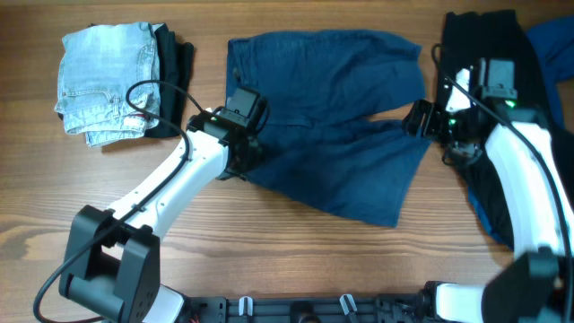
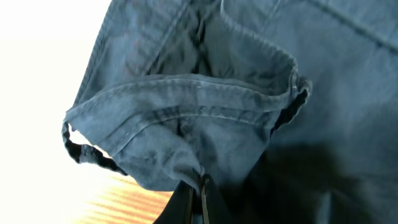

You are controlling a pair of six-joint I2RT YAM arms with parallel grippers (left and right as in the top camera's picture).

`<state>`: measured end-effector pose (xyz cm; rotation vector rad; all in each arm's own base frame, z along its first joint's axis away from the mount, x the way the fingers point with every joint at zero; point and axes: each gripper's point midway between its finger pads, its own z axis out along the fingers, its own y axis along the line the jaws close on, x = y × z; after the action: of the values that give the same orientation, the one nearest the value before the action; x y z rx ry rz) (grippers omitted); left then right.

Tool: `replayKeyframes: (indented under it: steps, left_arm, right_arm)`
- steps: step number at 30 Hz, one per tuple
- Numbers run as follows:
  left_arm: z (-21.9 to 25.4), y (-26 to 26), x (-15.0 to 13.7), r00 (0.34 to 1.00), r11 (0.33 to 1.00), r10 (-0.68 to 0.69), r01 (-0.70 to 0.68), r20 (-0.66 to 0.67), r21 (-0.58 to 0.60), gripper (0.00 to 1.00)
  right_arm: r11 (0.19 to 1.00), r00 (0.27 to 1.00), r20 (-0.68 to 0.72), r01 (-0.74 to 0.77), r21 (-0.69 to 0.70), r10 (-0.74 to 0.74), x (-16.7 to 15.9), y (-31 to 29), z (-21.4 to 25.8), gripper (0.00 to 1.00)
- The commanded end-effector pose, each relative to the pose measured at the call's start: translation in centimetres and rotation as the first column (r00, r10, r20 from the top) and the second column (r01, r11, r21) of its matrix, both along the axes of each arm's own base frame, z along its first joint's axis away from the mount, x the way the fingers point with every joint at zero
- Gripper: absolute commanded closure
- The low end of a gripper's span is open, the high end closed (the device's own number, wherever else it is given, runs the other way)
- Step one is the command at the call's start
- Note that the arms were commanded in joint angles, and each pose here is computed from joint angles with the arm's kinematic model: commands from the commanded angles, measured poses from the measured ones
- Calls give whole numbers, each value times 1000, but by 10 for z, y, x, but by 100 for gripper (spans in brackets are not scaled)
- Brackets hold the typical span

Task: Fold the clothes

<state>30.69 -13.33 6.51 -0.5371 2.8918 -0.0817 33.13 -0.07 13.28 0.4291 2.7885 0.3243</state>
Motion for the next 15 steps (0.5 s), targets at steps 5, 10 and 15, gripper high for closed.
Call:
replayKeyframes:
  steps: [5, 10, 15]
  left_arm:
    - [1, 0, 15, 998, 1000, 24, -23, 58, -9, 96]
    - [1, 2, 16, 998, 1000, 26, -26, 63, 0, 96]
    - [1, 2, 16, 998, 1000, 26, -26, 63, 0, 96]
  right_arm:
    - [997, 953, -302, 3, 81, 22, -87, 54, -21, 0]
    - [997, 896, -440, 39, -68, -65, -132, 72, -53, 1]
    - [980, 858, -490, 69, -187, -153, -166, 77, -80, 18]
